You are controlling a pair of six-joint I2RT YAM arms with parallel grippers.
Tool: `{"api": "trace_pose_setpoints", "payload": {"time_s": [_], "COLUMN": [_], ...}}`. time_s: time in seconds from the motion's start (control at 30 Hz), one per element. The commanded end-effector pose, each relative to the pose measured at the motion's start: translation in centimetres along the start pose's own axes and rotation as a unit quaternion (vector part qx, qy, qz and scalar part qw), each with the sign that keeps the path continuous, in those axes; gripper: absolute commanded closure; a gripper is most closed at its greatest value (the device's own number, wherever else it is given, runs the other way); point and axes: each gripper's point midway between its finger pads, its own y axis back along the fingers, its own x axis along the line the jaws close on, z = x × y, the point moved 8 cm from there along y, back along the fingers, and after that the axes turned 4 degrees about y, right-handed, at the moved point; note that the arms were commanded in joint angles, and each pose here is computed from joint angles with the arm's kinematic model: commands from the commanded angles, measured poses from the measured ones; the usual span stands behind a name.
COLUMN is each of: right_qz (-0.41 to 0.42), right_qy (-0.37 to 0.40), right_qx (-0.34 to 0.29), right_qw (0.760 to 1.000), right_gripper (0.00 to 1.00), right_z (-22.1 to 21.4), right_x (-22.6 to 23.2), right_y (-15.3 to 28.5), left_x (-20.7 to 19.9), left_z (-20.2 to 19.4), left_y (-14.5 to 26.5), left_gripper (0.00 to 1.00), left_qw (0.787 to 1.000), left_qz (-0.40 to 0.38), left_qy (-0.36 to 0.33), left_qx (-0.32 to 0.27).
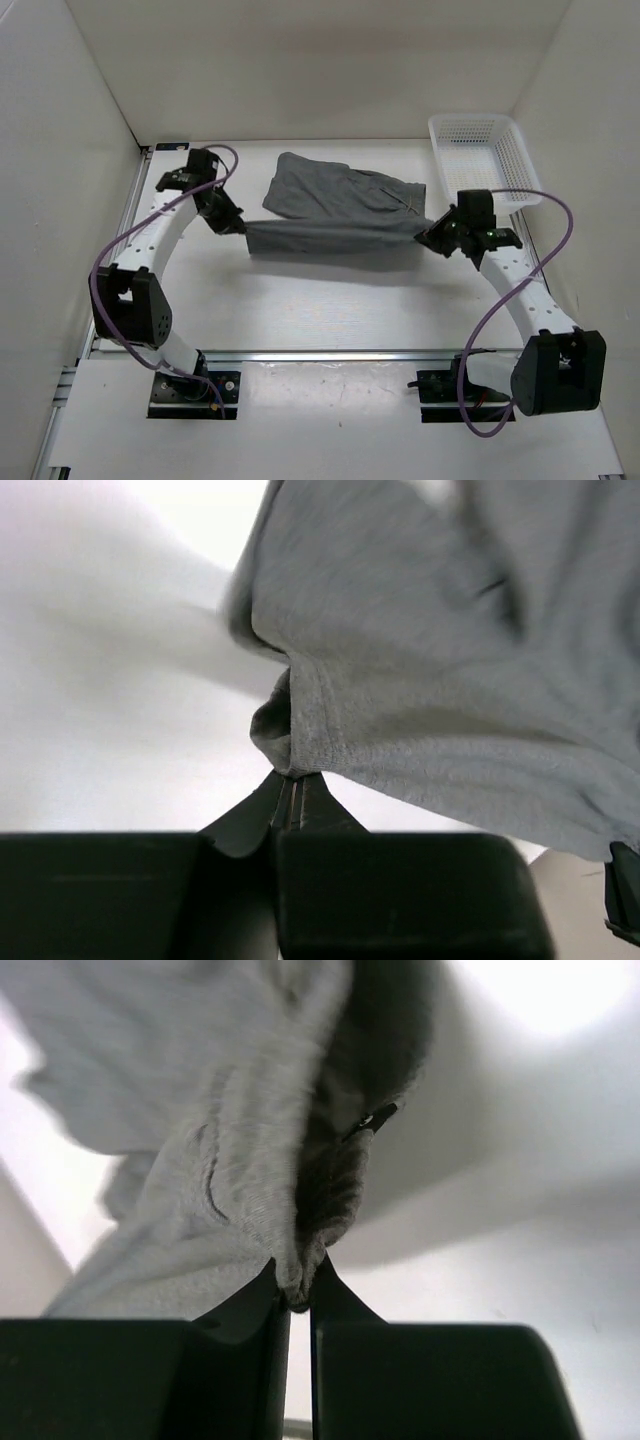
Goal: Fold and stack the shorts
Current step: Flatten the shorts out
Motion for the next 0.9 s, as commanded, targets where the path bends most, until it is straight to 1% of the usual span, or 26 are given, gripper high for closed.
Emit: {"api": "trace_pose_setpoints", "payload": {"time_s": [0.0,0.07,0.1,0.17,0.2,0.23,0.3,0.33,0.37,0.4,0.43,0.47,0.5,0.53,0.57,0.6,0.63,0.67,0.7,0.73,0.77,0.8,0.83,0.87], "right_qz": [0.008,0.015,0.012,-0.001,-0.006,-0.02,-0.033,-0.032,-0.051,-0.059,-0.064,-0.072,-0.073,-0.085,-0.077,-0.082,-0.092,-0.083,-0.088,-0.091,-0.09,-0.103,-0.103,-0.105], "right_qy": [0.054,0.071,0.071,0.082,0.081,0.079,0.08,0.079,0.079,0.08,0.079,0.076,0.076,0.076,0.079,0.081,0.088,0.092,0.093,0.101,0.102,0.108,0.114,0.114], "right_qx": [-0.055,-0.063,-0.06,-0.041,-0.03,-0.015,0.017,0.023,0.047,0.065,0.07,0.084,0.086,0.086,0.066,0.057,0.038,0.009,-0.008,-0.026,-0.063,-0.064,-0.078,-0.084], "right_qw": [0.997,0.995,0.996,0.996,0.996,0.997,0.996,0.996,0.994,0.993,0.992,0.991,0.991,0.99,0.992,0.992,0.991,0.992,0.992,0.99,0.989,0.987,0.985,0.984], "right_gripper": [1.0,1.0,1.0,1.0,1.0,1.0,1.0,1.0,0.98,0.91,0.78,0.49,0.39,0.3,0.25,0.22,0.21,0.21,0.22,0.25,0.32,0.45,0.52,0.58], "right_z": [2.5,2.6,2.2,0.6,-0.1,-1.6,-3.7,-4.5,-6.1,-7.0,-7.5,-8.3,-8.4,-8.4,-7.5,-7.0,-6.1,-4.6,-3.7,-2.7,-1.0,-0.2,0.8,1.5], "right_x": [1.8,2.0,1.7,-0.2,-0.9,-2.7,-4.8,-5.6,-7.3,-8.1,-8.8,-9.6,-9.7,-10.0,-9.0,-8.6,-8.2,-6.8,-6.1,-5.5,-4.2,-3.7,-3.0,-2.4], "right_y": [3.0,4.1,4.4,4.4,4.3,3.9,3.7,4.0,3.3,3.3,3.3,2.9,3.1,3.2,3.6,3.9,4.0,4.7,4.7,4.7,5.2,4.6,4.3,4.1], "left_x": [-0.5,-0.6,-0.1,0.9,2.1,3.0,4.8,6.8,7.5,8.1,9.0,8.8,8.8,7.7,7.0,6.1,4.1,3.3,2.3,1.0,-1.0,-2.0,-2.7,-4.5], "left_z": [1.6,1.4,1.0,0.0,-0.9,-1.7,-3.4,-5.0,-5.6,-6.1,-6.6,-6.4,-6.2,-5.2,-4.5,-3.7,-2.2,-1.0,-0.4,0.2,1.6,2.2,2.8,4.0], "left_y": [5.4,6.9,7.1,7.5,6.3,5.8,5.4,3.9,3.4,3.3,2.3,2.3,1.9,2.5,2.7,2.9,3.4,3.5,2.4,2.1,3.0,2.6,0.3,0.7], "left_gripper": [0.9,0.9,0.9,0.9,0.9,0.9,0.9,0.9,0.9,0.85,0.76,0.52,0.38,0.27,0.21,0.17,0.17,0.17,0.17,0.19,0.23,0.26,0.29,0.29], "left_qw": [0.998,0.997,0.997,0.997,0.998,0.999,0.999,0.999,0.999,0.999,0.999,0.999,0.999,1.0,0.999,0.999,0.999,0.998,0.997,0.996,0.994,0.993,0.993,0.99], "left_qz": [-0.006,-0.017,-0.013,-0.014,0.003,0.01,0.012,0.039,0.039,0.035,0.043,0.033,0.04,0.029,0.025,0.019,0.006,0.011,0.024,0.023,0.005,0.009,0.028,0.016], "left_qy": [-0.014,-0.015,-0.015,-0.02,-0.017,-0.016,-0.015,-0.007,-0.001,-0.002,0.005,0.009,0.003,-0.01,-0.018,-0.025,-0.046,-0.052,-0.063,-0.078,-0.101,-0.11,-0.117,-0.134], "left_qx": [-0.061,-0.078,-0.074,-0.076,-0.06,-0.047,-0.039,-0.013,-0.013,-0.017,-0.003,-0.002,0.005,-0.005,-0.01,-0.015,-0.025,-0.042,-0.024,-0.027,-0.044,-0.044,-0.022,-0.038]}}
